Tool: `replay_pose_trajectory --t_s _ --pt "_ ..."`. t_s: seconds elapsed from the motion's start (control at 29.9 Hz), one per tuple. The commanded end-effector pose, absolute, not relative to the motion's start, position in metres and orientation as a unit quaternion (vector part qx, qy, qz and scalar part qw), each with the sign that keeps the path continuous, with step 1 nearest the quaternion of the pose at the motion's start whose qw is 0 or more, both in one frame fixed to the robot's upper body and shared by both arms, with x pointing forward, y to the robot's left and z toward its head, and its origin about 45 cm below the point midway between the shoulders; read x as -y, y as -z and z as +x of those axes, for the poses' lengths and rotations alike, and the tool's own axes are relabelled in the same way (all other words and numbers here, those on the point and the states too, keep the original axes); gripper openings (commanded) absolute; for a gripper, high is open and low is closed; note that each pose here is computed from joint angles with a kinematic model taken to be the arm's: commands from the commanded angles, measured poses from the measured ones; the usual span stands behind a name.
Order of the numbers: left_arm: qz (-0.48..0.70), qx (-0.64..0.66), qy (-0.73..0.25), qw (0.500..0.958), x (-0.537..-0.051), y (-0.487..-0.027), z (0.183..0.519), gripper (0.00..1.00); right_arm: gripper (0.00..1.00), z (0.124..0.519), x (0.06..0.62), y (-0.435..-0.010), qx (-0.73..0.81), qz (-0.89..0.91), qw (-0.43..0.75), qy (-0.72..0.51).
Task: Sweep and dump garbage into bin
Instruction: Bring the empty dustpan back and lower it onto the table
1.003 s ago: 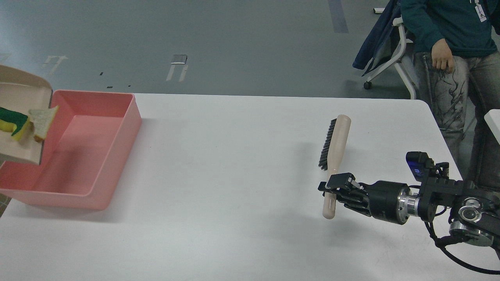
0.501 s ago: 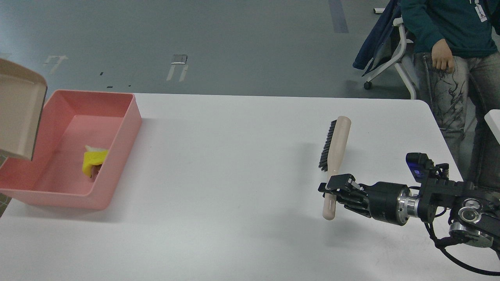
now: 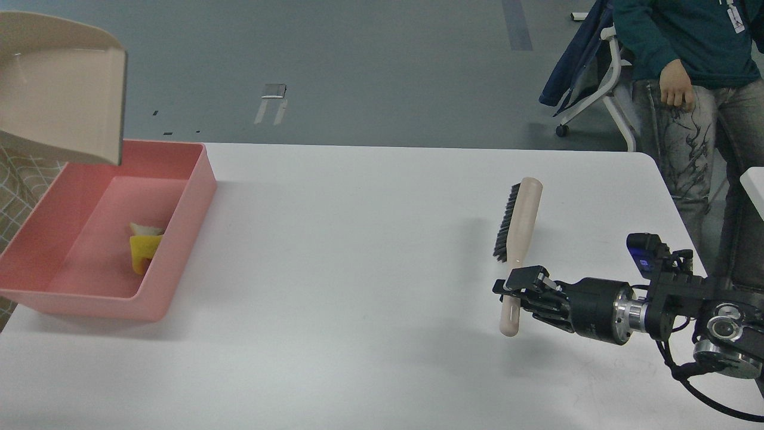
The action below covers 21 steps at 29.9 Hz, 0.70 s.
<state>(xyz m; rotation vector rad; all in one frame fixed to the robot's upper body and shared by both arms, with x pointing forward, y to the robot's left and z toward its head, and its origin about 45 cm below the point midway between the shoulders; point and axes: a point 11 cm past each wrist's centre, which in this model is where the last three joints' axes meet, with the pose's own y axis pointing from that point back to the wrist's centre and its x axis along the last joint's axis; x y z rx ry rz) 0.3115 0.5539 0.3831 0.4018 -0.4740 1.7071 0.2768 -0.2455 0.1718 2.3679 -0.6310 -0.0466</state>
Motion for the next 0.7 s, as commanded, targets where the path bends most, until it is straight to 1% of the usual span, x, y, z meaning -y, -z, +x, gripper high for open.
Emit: replay_pose_trajectory --t_s 0.0,0.03,0.1,0.17,0.23,0.3,0.43,0.57,0.67 --pt "0.147 0.198 -0.710 0.659 -0.501 -0.361 0.335 0.00 0.00 0.277 0.252 -0.172 0.247 0.905 0.345 0.017" --pt "0.145 0.193 -0.702 0.670 -0.484 -0.348 0.342 0.00 0.00 0.277 0.254 -0.173 0.247 0.905 0.346 0.017" --pt "0.146 0.189 -0.693 0.680 -0.467 -0.334 0.349 0.00 0.00 0.277 0.256 -0.173 0.248 0.904 0.349 0.013" --pt "0.146 0.184 -0.672 0.702 -0.430 -0.308 0.362 0.00 0.00 0.278 0.260 -0.173 0.249 0.901 0.355 0.007" --pt "0.141 0.179 -0.660 0.716 -0.403 -0.291 0.369 0.00 0.00 0.278 0.262 -0.174 0.251 0.900 0.357 0.006" --pt "0.139 0.174 -0.653 0.724 -0.387 -0.280 0.371 0.00 0.00 0.278 0.263 -0.174 0.251 0.899 0.358 0.006" --pt "0.126 0.151 -0.639 0.744 -0.337 -0.249 0.375 0.00 0.00 0.278 0.265 -0.174 0.254 0.898 0.360 0.005" --pt "0.124 0.140 -0.632 0.752 -0.312 -0.231 0.373 0.00 0.00 0.279 0.265 -0.175 0.254 0.898 0.359 0.004" --pt "0.121 0.129 -0.637 0.750 -0.308 -0.224 0.372 0.00 0.00 0.279 0.265 -0.176 0.254 0.898 0.359 0.003"
